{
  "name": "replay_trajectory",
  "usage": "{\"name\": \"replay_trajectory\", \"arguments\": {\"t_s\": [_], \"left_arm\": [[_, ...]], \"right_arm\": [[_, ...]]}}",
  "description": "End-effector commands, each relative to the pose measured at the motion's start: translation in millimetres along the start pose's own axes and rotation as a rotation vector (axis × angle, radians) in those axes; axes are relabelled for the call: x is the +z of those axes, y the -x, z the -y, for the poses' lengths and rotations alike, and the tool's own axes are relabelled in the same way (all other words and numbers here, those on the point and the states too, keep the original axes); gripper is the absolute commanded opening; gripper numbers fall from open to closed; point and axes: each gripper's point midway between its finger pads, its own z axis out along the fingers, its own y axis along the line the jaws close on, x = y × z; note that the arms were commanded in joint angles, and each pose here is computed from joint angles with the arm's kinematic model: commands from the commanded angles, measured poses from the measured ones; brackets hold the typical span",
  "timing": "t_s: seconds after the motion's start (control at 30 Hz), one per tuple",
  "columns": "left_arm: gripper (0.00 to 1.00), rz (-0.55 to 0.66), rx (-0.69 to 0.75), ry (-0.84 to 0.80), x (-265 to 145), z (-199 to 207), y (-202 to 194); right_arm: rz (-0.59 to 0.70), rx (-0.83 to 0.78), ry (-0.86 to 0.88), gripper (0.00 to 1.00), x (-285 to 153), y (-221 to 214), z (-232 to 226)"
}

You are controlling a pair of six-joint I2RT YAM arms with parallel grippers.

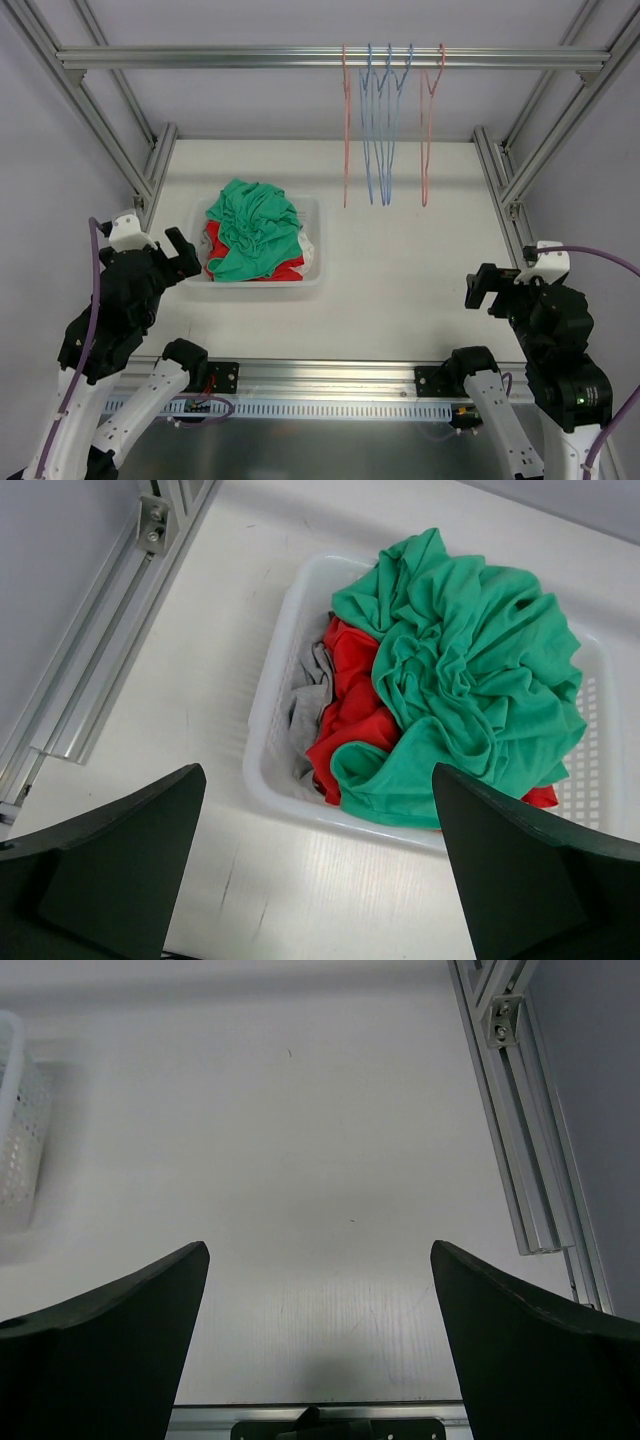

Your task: Remove the tank top from the hanger

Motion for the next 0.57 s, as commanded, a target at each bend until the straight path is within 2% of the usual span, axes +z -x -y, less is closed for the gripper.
{"name": "replay_trajectory", "arguments": {"t_s": [0.0, 0.2, 0.53], "left_arm": [[0.99, 0.027, 0.018, 0.005, 7.8, -1.5, -5.1], [0.99, -0.03, 0.038, 0.027, 19.6, -0.3, -22.5], [0.99, -0.004, 0.015, 0.061, 19.1, -8.3, -22.6]], "right_arm": [[0.002, -0.036, -0.047, 0.99, 2.0, -1.0, 9.8], [0.016, -0.015, -0.025, 1.0, 7.1, 2.2, 4.4], [-0.01, 0.039, -0.008, 0.99, 22.5, 2.6, -4.2]]}}
